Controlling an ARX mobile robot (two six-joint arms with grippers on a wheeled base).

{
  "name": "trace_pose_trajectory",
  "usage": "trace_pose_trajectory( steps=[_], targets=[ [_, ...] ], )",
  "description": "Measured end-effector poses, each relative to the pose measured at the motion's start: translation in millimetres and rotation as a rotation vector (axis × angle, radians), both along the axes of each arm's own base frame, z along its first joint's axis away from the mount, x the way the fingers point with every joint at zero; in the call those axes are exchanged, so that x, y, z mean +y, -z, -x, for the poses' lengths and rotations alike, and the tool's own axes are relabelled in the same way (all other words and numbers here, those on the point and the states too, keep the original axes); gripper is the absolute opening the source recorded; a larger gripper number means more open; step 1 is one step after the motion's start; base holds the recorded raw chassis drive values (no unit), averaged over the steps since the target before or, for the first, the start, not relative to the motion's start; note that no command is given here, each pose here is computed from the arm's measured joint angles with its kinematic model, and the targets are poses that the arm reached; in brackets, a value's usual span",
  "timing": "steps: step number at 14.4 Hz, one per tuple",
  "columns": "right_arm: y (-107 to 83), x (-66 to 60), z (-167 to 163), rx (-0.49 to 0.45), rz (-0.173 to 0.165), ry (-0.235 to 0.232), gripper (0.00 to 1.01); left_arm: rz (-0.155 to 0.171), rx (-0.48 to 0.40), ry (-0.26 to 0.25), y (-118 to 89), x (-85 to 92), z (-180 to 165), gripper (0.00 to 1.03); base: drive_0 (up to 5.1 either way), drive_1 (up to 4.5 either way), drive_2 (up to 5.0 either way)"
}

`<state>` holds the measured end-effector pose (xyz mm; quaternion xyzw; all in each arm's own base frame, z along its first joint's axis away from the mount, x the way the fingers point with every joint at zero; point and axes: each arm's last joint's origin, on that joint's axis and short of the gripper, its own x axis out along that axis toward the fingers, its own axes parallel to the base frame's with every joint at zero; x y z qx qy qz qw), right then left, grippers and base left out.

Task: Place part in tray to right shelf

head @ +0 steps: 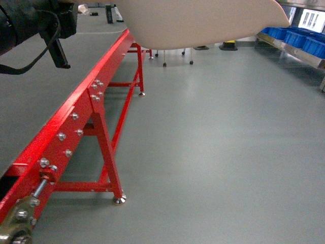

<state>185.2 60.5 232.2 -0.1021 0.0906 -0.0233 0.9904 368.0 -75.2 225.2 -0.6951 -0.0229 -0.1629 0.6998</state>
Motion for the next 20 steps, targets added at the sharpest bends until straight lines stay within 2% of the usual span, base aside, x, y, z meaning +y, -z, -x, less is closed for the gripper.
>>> trace_pose_trajectory(
  steps=[13,15,16,17,20],
  targets=[
    [0.2,0.2,0.1,0.000,0.000,-0.002,0.98,-0.001,0.001,0.005,0.1,-1.0,0.2,0.13,4.9,-2.39,-2.4],
    [0.1,0.2,0.2,0.000,0.000,-0.001,0.98,0.001,0.002,0.002,0.1,-1.0,0.2,0.13,1.4,-0.69,-0.7],
    [0.5,-1.2,-0.1,0.002,0.003,0.013,0.98,-0.001,0.000,0.018,0.0,-5.0,1.1,0.13,0.0,0.00,0.0],
    [0.0,-0.9,-0.2,-0.003,-0.001,0.006,0.98,-0.003,0.000,0.038,0.1,-7.5,1.6,0.13,0.0,0.00,0.0],
    [0.3,0.1,0.1,0.000,0.000,0.000,0.98,0.001,0.001,0.000,0.0,0.8,-0.2,0.13,0.0,0.00,0.0]
  ],
)
